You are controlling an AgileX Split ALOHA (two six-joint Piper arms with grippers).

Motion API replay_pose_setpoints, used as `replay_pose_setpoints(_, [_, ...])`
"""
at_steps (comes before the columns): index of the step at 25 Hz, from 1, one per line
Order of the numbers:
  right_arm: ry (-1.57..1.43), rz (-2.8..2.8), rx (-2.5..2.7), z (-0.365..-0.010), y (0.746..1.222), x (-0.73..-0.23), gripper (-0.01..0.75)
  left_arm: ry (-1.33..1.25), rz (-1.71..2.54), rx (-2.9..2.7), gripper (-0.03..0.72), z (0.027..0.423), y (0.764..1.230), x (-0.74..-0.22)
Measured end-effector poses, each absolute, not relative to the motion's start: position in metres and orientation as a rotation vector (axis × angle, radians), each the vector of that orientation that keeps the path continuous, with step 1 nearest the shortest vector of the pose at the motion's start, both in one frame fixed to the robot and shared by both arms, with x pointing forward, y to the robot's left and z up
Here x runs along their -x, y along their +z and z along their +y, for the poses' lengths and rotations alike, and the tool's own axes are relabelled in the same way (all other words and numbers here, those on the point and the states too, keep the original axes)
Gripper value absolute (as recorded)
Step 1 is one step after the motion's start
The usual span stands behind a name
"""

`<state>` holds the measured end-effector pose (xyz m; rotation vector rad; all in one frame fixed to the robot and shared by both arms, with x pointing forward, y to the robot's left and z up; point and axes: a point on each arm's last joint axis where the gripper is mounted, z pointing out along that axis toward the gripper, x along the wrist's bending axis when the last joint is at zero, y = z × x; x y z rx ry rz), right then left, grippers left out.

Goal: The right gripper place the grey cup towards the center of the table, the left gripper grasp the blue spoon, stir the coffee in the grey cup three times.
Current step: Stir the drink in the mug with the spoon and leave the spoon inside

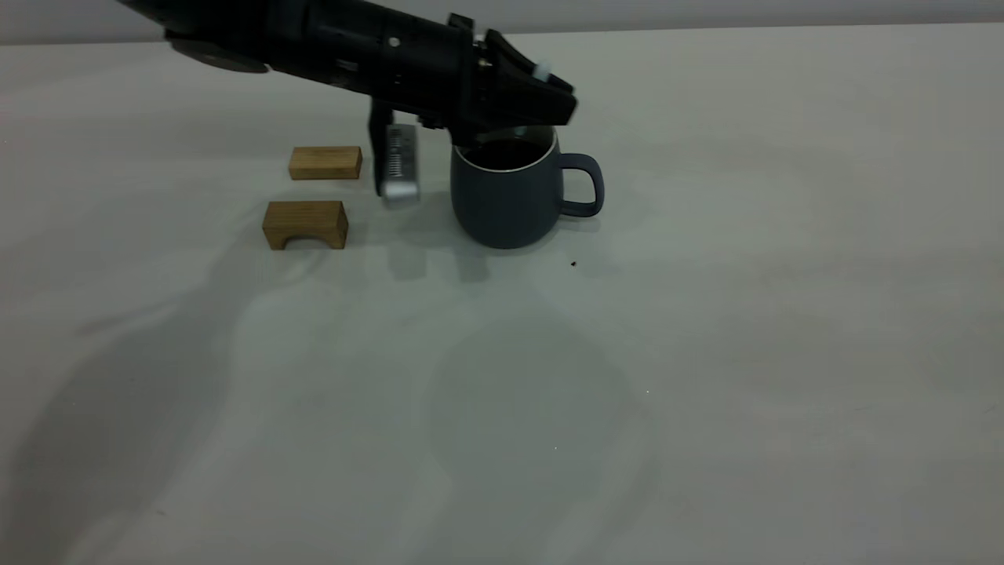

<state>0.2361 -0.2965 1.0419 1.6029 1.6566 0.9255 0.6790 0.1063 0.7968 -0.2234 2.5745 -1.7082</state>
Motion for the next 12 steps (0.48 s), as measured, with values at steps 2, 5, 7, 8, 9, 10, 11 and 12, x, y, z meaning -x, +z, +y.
replay_pose_setpoints(2, [0.925,1.657,-1.603,-0.296,1.042,-0.236,0.592,-1.705,2.551,0.266,0.127,0.113,0.797,-0.684])
replay_pose_setpoints(5, [0.925,1.657,-1.603,-0.296,1.042,-0.236,0.592,-1.713,2.487,0.372,0.126,0.116,0.800,-0.691])
replay_pose_setpoints(7, [0.926,1.657,-1.603,-0.296,1.042,-0.236,0.592,-1.705,2.462,0.414,0.126,0.113,0.800,-0.693])
replay_pose_setpoints(8, [0.926,1.657,-1.603,-0.296,1.042,-0.236,0.592,-1.692,2.457,0.423,0.126,0.110,0.800,-0.694])
replay_pose_setpoints(9, [0.926,1.657,-1.603,-0.296,1.042,-0.236,0.592,-1.676,2.461,0.425,0.126,0.106,0.800,-0.694])
replay_pose_setpoints(10, [0.926,1.657,-1.603,-0.296,1.042,-0.236,0.592,-1.666,2.467,0.421,0.126,0.102,0.799,-0.692])
replay_pose_setpoints(11, [0.926,1.657,-1.603,-0.296,1.042,-0.236,0.592,-1.662,2.474,0.413,0.126,0.097,0.799,-0.691])
replay_pose_setpoints(12, [0.926,1.657,-1.603,-0.296,1.042,-0.236,0.592,-1.665,2.478,0.403,0.126,0.094,0.799,-0.689])
